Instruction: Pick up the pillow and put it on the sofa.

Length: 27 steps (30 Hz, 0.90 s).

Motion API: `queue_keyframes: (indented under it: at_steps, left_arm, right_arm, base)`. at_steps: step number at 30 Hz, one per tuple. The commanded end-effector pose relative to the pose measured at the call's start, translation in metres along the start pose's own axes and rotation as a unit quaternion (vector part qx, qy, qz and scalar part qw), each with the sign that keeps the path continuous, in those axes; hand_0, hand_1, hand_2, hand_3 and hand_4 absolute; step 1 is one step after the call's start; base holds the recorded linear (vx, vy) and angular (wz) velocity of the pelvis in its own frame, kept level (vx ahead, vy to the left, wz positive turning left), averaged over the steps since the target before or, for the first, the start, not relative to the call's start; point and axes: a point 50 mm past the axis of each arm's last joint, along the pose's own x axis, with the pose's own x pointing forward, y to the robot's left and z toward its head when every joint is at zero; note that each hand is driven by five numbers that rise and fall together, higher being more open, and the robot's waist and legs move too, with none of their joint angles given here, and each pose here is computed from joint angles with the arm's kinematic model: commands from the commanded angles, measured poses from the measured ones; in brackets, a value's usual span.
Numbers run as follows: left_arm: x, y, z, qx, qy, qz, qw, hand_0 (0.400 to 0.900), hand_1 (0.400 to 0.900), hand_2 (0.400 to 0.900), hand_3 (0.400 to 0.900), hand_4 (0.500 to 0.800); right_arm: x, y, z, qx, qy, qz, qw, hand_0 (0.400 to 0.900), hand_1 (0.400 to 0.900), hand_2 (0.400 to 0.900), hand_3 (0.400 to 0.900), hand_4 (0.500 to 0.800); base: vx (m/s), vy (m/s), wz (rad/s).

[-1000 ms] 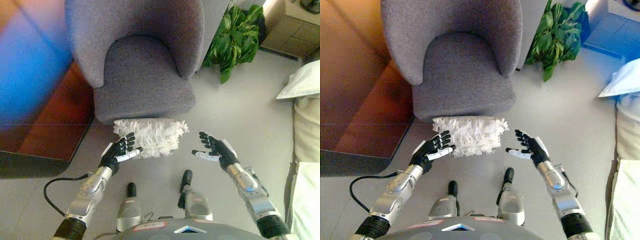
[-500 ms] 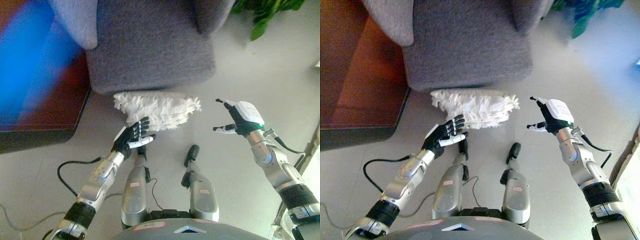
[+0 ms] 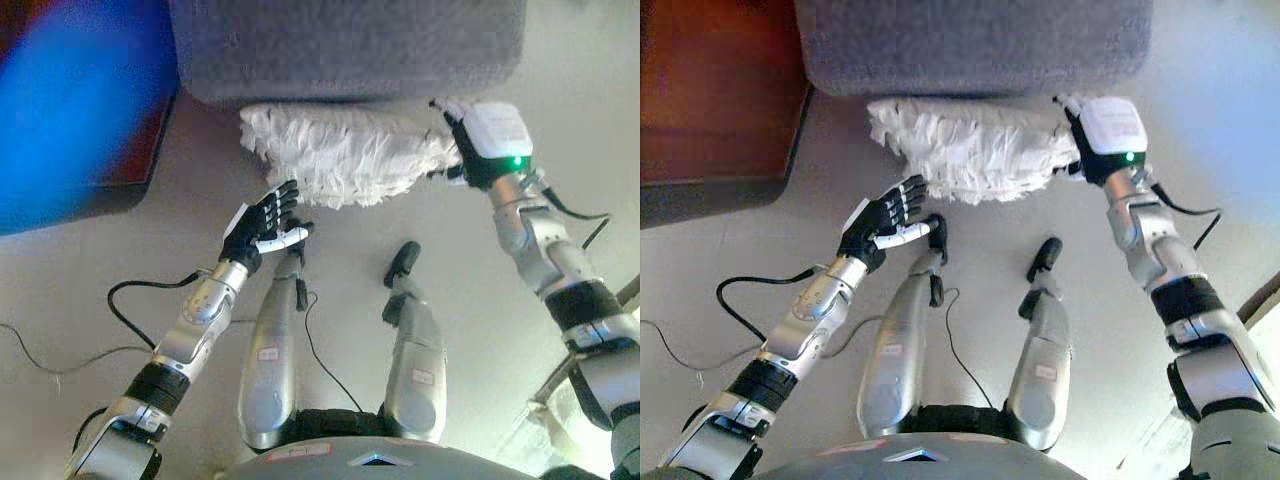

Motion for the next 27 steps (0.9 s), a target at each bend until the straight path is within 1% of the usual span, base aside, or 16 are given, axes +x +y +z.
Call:
queue_keyframes:
  at_steps: [1,4,10,11,16,19,20,21,22,24,26,27]
  left_arm:
    - [0.003,-0.015,0.037,-0.054,-0.107,-0.014,0.993,0.9,0.9,0.9,0.9,0.8]
    - [0.006,-0.018,0.044,-0.062,-0.121,-0.016,0.991,0.9,0.9,0.9,0.9,0.8]
    - [0.008,-0.022,0.053,-0.073,-0.136,-0.017,0.988,0.9,0.9,0.9,0.9,0.8]
    - [0.008,-0.023,0.056,-0.08,-0.14,-0.018,0.987,0.9,0.9,0.9,0.9,0.8]
    - [0.005,-0.022,0.065,-0.097,-0.158,-0.016,0.983,0.9,0.9,0.9,0.9,0.8]
    - [0.004,-0.019,0.069,-0.099,-0.164,-0.013,0.981,0.9,0.9,0.9,0.9,0.8]
    - [0.003,-0.019,0.069,-0.098,-0.161,-0.011,0.982,0.9,0.9,0.9,0.9,0.8]
    - [0.004,-0.018,0.069,-0.095,-0.16,-0.009,0.983,0.9,0.9,0.9,0.9,0.8]
    - [0.004,-0.018,0.069,-0.095,-0.16,-0.009,0.983,0.9,0.9,0.9,0.9,0.8]
    - [0.002,-0.013,0.066,-0.096,-0.152,0.007,0.984,0.9,0.9,0.9,0.9,0.8]
    - [0.002,-0.01,0.065,-0.098,-0.15,0.016,0.984,0.9,0.9,0.9,0.9,0.8]
    - [0.001,-0.009,0.064,-0.1,-0.145,0.022,0.984,0.9,0.9,0.9,0.9,0.8]
  right_arm:
    - [0.02,-0.048,-0.003,-0.028,-0.008,-0.105,0.994,0.9,0.9,0.9,0.9,0.8]
    - [0.03,-0.063,0.0,-0.019,-0.009,-0.125,0.992,0.9,0.9,0.9,0.9,0.8]
    - [0.043,-0.079,0.006,0.029,-0.008,-0.139,0.99,0.9,0.9,0.9,0.9,0.8]
    - [0.045,-0.083,0.009,0.055,-0.011,-0.145,0.988,0.9,0.9,0.9,0.9,0.8]
    - [0.051,-0.093,0.012,0.078,-0.011,-0.164,0.983,0.9,0.9,0.9,0.9,0.8]
    - [0.058,-0.102,0.015,0.078,-0.013,-0.158,0.984,0.9,0.9,0.9,0.9,0.8]
    - [0.061,-0.105,0.02,0.088,-0.023,-0.152,0.984,0.867,0.867,0.867,0.867,0.78]
    - [0.063,-0.107,0.022,0.103,-0.025,-0.148,0.983,0.4,0.4,0.4,0.4,0.5]
    - [0.063,-0.108,0.023,0.103,-0.025,-0.148,0.983,0.4,0.4,0.4,0.4,0.5]
    - [0.069,-0.117,0.028,0.182,-0.022,-0.157,0.97,0.4,0.4,0.4,0.4,0.5]
    - [0.071,-0.119,0.03,0.2,-0.023,-0.157,0.967,0.4,0.4,0.4,0.4,0.5]
    - [0.074,-0.126,0.038,0.226,-0.037,-0.165,0.959,0.4,0.4,0.4,0.4,0.5]
  base:
    - [0.065,-0.005,0.0]
    - [0.0,0.0,0.0]
    - [0.025,-0.029,0.06]
    - [0.014,-0.027,0.09]
    - [0.016,-0.03,0.06]
    - [0.014,-0.033,0.03]
    - [0.012,-0.05,0.03]
    - [0.011,-0.039,0.04]
    - [0.017,-0.046,0.09]
    - [0.016,-0.042,0.08]
    - [0.0,0.0,0.0]
    - [0.0,0.0,0.0]
